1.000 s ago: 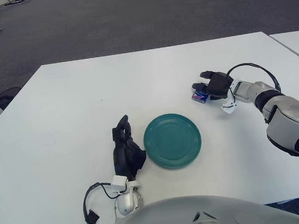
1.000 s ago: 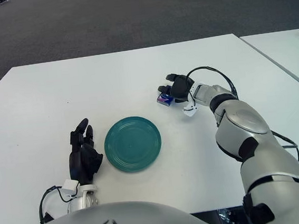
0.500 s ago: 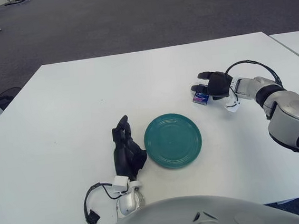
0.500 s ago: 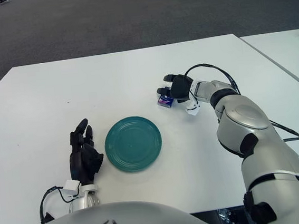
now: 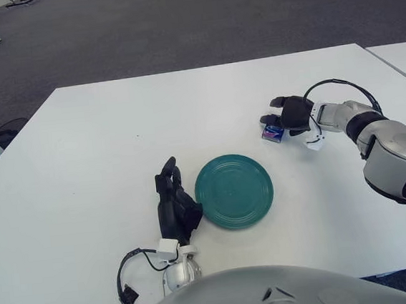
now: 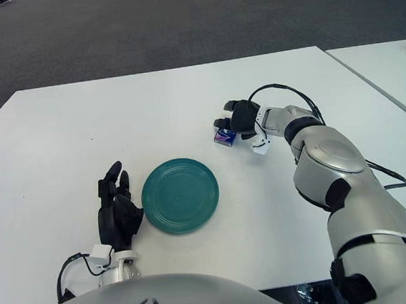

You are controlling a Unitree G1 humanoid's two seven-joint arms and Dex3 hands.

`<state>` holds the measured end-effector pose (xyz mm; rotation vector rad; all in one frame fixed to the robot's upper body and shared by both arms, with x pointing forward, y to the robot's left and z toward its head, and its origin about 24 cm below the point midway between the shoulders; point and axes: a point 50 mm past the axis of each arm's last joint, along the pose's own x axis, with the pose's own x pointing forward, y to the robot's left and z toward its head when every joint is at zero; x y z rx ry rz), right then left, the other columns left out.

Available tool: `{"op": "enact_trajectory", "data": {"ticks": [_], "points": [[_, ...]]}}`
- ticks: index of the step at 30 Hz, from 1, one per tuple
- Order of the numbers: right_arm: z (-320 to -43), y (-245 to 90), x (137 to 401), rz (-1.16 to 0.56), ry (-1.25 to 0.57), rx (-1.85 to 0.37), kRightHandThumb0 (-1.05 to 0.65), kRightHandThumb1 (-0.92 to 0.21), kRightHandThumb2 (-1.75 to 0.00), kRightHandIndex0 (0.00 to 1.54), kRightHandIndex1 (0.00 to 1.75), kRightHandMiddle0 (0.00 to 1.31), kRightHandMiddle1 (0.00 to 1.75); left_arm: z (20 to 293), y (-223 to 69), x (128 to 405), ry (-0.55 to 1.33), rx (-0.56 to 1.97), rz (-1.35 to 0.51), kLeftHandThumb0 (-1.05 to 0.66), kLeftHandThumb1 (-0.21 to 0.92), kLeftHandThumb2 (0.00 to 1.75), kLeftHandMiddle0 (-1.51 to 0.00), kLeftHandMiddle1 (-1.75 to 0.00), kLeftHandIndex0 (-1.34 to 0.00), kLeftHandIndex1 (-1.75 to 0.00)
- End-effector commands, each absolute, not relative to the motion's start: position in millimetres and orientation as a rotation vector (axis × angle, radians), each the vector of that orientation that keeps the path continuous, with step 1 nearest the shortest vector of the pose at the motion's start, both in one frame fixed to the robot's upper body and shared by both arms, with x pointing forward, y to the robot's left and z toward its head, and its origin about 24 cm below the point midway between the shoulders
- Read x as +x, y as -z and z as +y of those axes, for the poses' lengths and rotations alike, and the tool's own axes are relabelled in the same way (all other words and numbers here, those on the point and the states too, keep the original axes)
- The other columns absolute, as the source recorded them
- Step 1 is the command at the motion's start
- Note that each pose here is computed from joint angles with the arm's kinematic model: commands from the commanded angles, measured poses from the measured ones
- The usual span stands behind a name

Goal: Put the gum into the plate.

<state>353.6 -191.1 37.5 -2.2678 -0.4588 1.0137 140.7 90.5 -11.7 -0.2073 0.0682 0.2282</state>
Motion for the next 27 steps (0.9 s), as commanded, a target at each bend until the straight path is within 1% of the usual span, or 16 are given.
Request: {"op": "enact_trajectory", "data": {"ticks": [1,2,3,4,6,7,8,10,13,21,27], "points": [[-194,-24,346,-0.415,-1.009,-2.240,-0.56,-0.68,-0.77,0.23,1.30,0.00,1.36,62,1,148,-0.263,-0.360,0.090,-0.94,0.92,1.02,-0.30,0.00,0.00,-0.67],[-193,-22,345,-0.443,-0.997,-2.231,-0.55,-0.67,-0.78,0.24,1.39,0.00,1.43,63,0,148,-0.264,-0.363,0.090,-0.94,0.92,1.02,-0.30,0.00,0.00,-0.67],[-192,-21,343,-0.463,-0.989,-2.224,-0.49,-0.71,-0.76,0.28,1.52,0.10,1.55,63,0,148,-0.265,-0.366,0.090,-0.94,0.92,1.02,-0.30,0.00,0.00,-0.67],[-192,-20,343,-0.477,-0.984,-2.220,-0.45,-0.73,-0.75,0.31,1.60,0.17,1.62,64,0,147,-0.265,-0.367,0.090,-0.94,0.92,1.02,-0.30,0.00,0.00,-0.67],[-193,-16,339,-0.513,-0.978,-2.216,-0.41,-0.75,-0.74,0.35,1.67,0.22,1.68,65,0,147,-0.267,-0.366,0.085,-0.94,0.92,1.02,-0.30,0.00,0.00,-0.67],[-194,-14,337,-0.528,-0.976,-2.215,-0.40,-0.74,-0.75,0.42,1.70,0.25,1.70,66,0,146,-0.268,-0.365,0.083,-0.94,0.92,1.02,-0.30,0.00,0.00,-0.67],[-195,-11,335,-0.544,-0.970,-2.217,-0.39,-0.74,-0.76,0.45,1.71,0.27,1.71,67,0,146,-0.270,-0.364,0.080,-0.95,0.92,1.02,-0.30,0.00,0.00,-0.67],[-195,-7,332,-0.559,-0.962,-2.219,-0.39,-0.71,-0.81,0.55,1.73,0.31,1.73,68,-1,145,-0.272,-0.364,0.077,-0.95,0.92,1.01,-0.30,0.00,0.00,-0.68],[-195,-4,330,-0.567,-0.943,-2.221,-0.39,-0.68,-0.84,0.62,1.74,0.34,1.74,70,-1,144,-0.277,-0.366,0.073,-0.96,0.92,1.01,-0.31,-0.01,0.00,-0.70],[-195,1,328,-0.507,-0.905,-2.196,-0.40,-0.63,-0.91,0.70,1.75,0.38,1.75,76,1,141,-0.289,-0.396,0.056,-0.98,0.92,1.00,-0.33,-0.01,0.00,-0.76],[-204,-4,332,-0.425,-0.864,-2.210,-0.40,-0.62,-0.93,0.78,1.75,0.39,1.75,81,2,141,-0.292,-0.402,0.047,-1.01,0.92,1.00,-0.35,-0.01,0.00,-0.82]]}}
